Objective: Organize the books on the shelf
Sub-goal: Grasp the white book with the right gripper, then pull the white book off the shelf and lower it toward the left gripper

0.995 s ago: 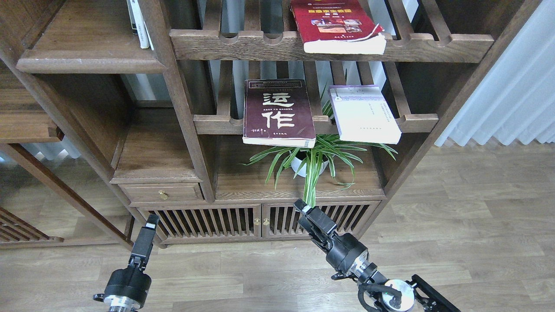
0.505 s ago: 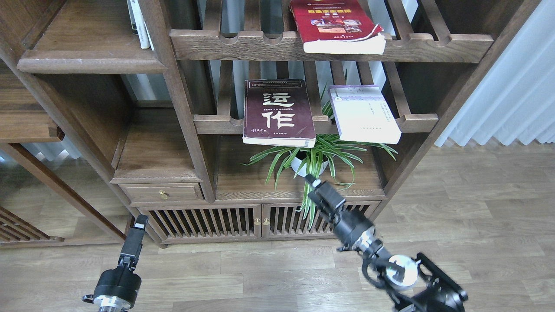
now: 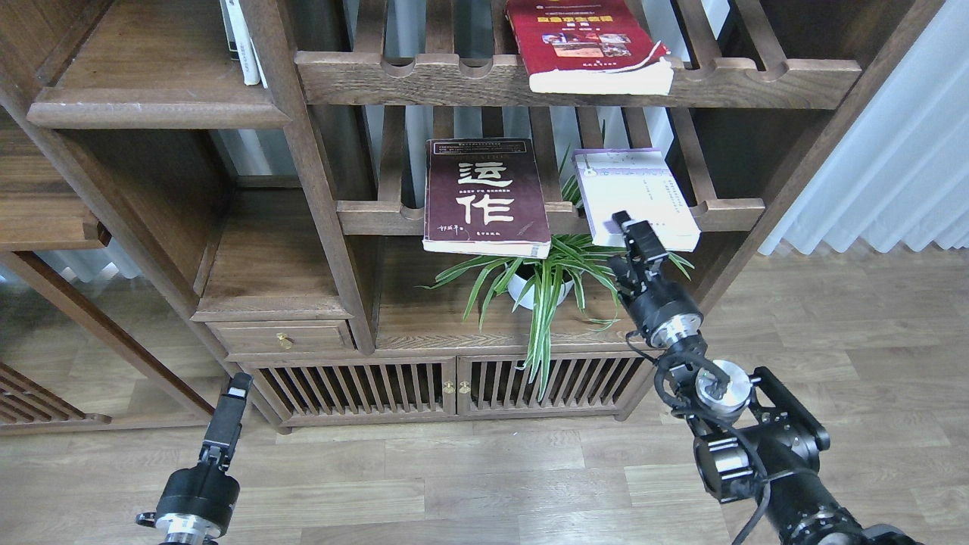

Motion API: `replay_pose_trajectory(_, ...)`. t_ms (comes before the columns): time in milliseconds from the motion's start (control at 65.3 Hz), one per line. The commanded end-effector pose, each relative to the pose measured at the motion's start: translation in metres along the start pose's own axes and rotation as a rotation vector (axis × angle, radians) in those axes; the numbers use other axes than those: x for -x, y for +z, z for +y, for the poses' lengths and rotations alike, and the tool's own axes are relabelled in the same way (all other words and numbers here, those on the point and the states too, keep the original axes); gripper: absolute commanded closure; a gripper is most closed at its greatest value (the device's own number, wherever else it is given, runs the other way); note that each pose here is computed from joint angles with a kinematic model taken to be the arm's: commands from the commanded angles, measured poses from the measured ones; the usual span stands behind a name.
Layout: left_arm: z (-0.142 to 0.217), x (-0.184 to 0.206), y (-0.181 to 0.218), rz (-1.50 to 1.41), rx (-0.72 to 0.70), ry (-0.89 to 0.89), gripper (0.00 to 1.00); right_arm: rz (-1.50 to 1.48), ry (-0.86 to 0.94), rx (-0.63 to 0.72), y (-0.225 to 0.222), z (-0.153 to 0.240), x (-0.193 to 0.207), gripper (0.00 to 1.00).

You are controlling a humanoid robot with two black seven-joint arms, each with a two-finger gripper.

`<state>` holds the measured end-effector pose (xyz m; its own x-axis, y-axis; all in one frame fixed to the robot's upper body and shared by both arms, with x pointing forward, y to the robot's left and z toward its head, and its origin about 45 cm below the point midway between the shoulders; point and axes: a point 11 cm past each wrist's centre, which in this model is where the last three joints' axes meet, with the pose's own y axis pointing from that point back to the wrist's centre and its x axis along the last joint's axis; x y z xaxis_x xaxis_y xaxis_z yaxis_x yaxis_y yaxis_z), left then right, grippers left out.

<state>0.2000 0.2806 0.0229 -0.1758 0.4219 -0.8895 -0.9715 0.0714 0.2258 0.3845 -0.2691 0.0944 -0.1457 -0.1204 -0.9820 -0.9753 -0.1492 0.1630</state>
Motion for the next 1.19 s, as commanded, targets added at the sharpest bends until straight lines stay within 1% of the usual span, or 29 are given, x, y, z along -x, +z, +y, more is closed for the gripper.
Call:
replay_pose_trajectory(0, -0.002, 0.001, 0.000, -0.001, 0.000, -0.004, 0.00, -0.045, 0.042, -0.049, -0.013, -0.001, -0.002, 0.07)
replay_pose_trajectory(168, -0.001, 0.001, 0.000, -0.001, 0.000, -0.003, 0.00, -0.082, 0.103, -0.075, -0.020, -0.001, -0.008, 0.12)
replay_pose_trajectory(199, -0.001, 0.001, 0.000, -0.001, 0.000, -0.003, 0.00, -0.083, 0.104, -0.076, -0.020, -0.001, -0.008, 0.14)
replay_pose_trajectory(245, -0.001, 0.001, 0.000, -0.001, 0.000, -0.003, 0.00, -0.086, 0.104, -0.076, -0.020, 0.000, -0.008, 0.20)
replay_pose_trajectory(276, -0.001, 0.001, 0.000, -0.001, -0.001, -0.003, 0.00, -0.088, 0.099, -0.075, -0.020, -0.001, -0.007, 0.26)
replay_pose_trajectory(291, -0.001, 0.001, 0.000, -0.001, -0.001, -0.003, 0.00, -0.090, 0.092, -0.076, -0.020, -0.001, -0.005, 0.34)
replay_pose_trajectory(306, -0.001, 0.001, 0.000, -0.001, -0.001, -0.003, 0.00, -0.092, 0.091, -0.076, -0.020, 0.000, -0.006, 0.37)
replay_pose_trajectory(321, -0.001, 0.001, 0.000, -0.001, -0.001, -0.003, 0.00, -0.095, 0.085, -0.078, -0.020, 0.000, -0.005, 0.46)
replay_pose_trajectory(337, -0.001, 0.001, 0.000, -0.001, 0.000, -0.003, 0.00, -0.098, 0.081, -0.079, -0.020, 0.000, -0.004, 0.50)
replay_pose_trajectory(352, -0.001, 0.001, 0.000, -0.001, -0.001, -0.003, 0.00, -0.100, 0.073, -0.079, -0.020, 0.000, -0.003, 0.57)
replay_pose_trajectory(367, -0.001, 0.001, 0.000, -0.001, -0.001, -0.003, 0.00, -0.102, 0.069, -0.079, -0.020, 0.000, -0.002, 0.60)
replay_pose_trajectory(383, -0.001, 0.001, 0.000, -0.001, -0.001, -0.003, 0.00, -0.104, 0.053, -0.082, -0.020, -0.001, 0.000, 0.69)
replay_pose_trajectory(413, -0.001, 0.001, 0.000, -0.001, -0.001, -0.003, 0.00, -0.105, 0.038, -0.083, -0.020, -0.001, 0.002, 0.75)
replay_pose_trajectory(429, -0.001, 0.001, 0.000, -0.001, -0.001, -0.003, 0.00, -0.104, 0.026, -0.084, -0.020, 0.000, 0.003, 0.81)
replay_pose_trajectory(444, -0.001, 0.001, 0.000, -0.001, 0.000, -0.003, 0.00, -0.103, 0.018, -0.086, -0.021, 0.000, 0.003, 0.84)
replay_pose_trajectory(459, -0.001, 0.001, 0.001, -0.001, 0.002, -0.003, 0.00, -0.102, 0.001, -0.089, -0.021, 0.000, 0.005, 0.92)
replay_pose_trajectory(490, -0.001, 0.001, 0.001, -0.001, 0.002, -0.003, 0.00, -0.098, -0.013, -0.087, -0.020, 0.000, 0.006, 0.95)
replay_pose_trajectory(704, -0.001, 0.000, 0.003, -0.001, 0.009, 0.000, 0.00, -0.093, -0.030, -0.080, -0.018, 0.000, 0.008, 0.95)
replay_pose_trajectory(811, -0.001, -0.001, 0.003, -0.001, 0.009, 0.002, 0.00, -0.112, -0.087, -0.076, -0.015, 0.010, 0.011, 0.95)
replay_pose_trajectory(980, 0.001, -0.005, 0.002, -0.005, 0.005, 0.014, 0.00, -0.165, -0.178, -0.048, 0.002, 0.047, 0.008, 0.95)
replay_pose_trajectory(1179, 0.003, -0.007, -0.005, -0.009, -0.021, 0.019, 0.00, -0.240, -0.225, -0.095, 0.004, 0.102, -0.013, 0.95)
